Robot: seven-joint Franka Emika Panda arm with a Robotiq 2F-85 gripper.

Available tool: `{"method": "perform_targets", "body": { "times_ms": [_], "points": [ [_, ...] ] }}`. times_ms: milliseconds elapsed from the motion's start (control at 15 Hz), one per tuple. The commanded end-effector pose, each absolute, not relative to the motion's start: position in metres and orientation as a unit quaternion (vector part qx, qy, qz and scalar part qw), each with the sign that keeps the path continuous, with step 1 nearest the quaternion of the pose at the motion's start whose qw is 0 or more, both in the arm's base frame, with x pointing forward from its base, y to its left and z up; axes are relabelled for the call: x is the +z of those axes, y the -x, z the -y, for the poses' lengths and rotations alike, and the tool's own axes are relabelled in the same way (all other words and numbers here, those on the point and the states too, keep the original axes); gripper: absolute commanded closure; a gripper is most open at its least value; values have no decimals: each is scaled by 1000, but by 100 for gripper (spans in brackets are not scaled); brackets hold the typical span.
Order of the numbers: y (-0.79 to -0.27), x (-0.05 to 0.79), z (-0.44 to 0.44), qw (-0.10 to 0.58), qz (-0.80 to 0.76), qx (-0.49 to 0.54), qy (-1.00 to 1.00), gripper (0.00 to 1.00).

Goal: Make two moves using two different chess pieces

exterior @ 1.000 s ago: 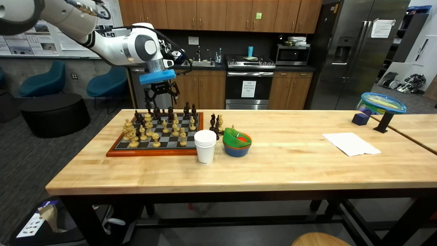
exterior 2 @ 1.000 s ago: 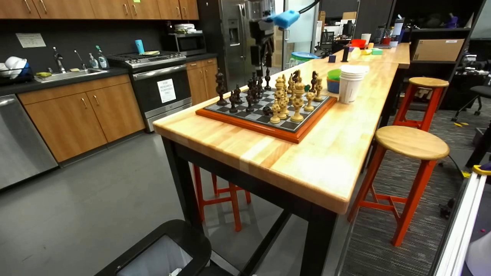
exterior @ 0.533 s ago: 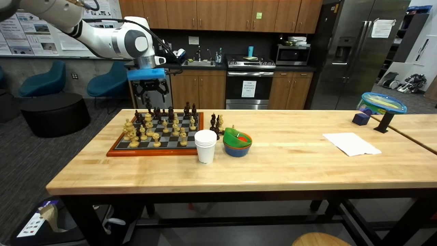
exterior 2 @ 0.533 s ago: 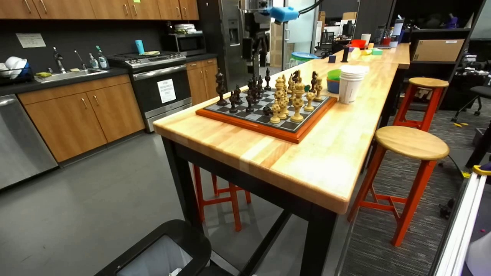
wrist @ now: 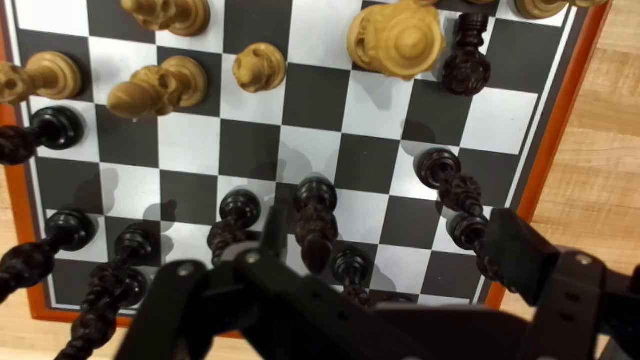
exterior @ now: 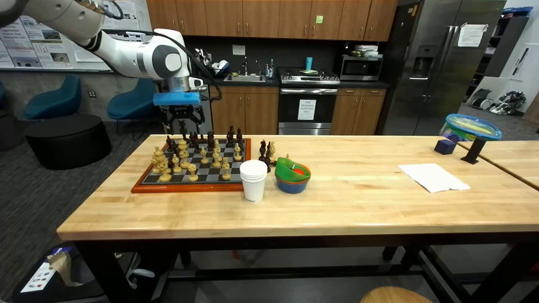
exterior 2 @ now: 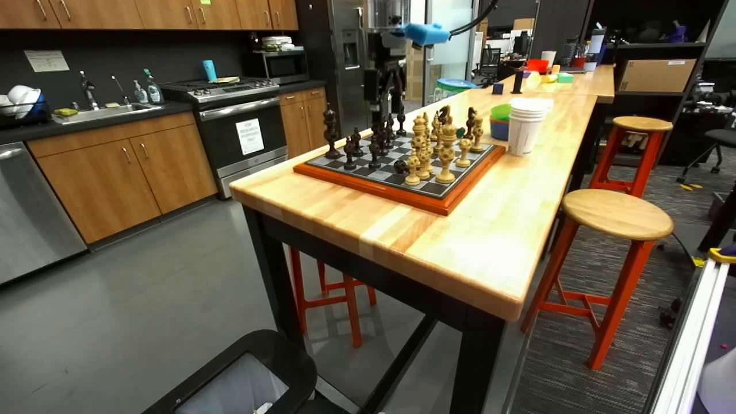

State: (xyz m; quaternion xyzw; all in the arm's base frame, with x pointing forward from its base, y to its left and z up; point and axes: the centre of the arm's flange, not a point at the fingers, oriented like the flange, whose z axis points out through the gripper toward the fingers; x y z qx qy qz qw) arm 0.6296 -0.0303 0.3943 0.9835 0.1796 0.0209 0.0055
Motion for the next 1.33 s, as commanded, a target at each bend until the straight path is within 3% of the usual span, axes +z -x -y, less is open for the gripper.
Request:
{"method": "perform_targets", "body": {
  "times_ms": [0,1267],
  "points": [
    [-621,394,45,16,-157,30,-987,0],
    [-620,377,124,22,-73,42,-996,0]
  ]
}}
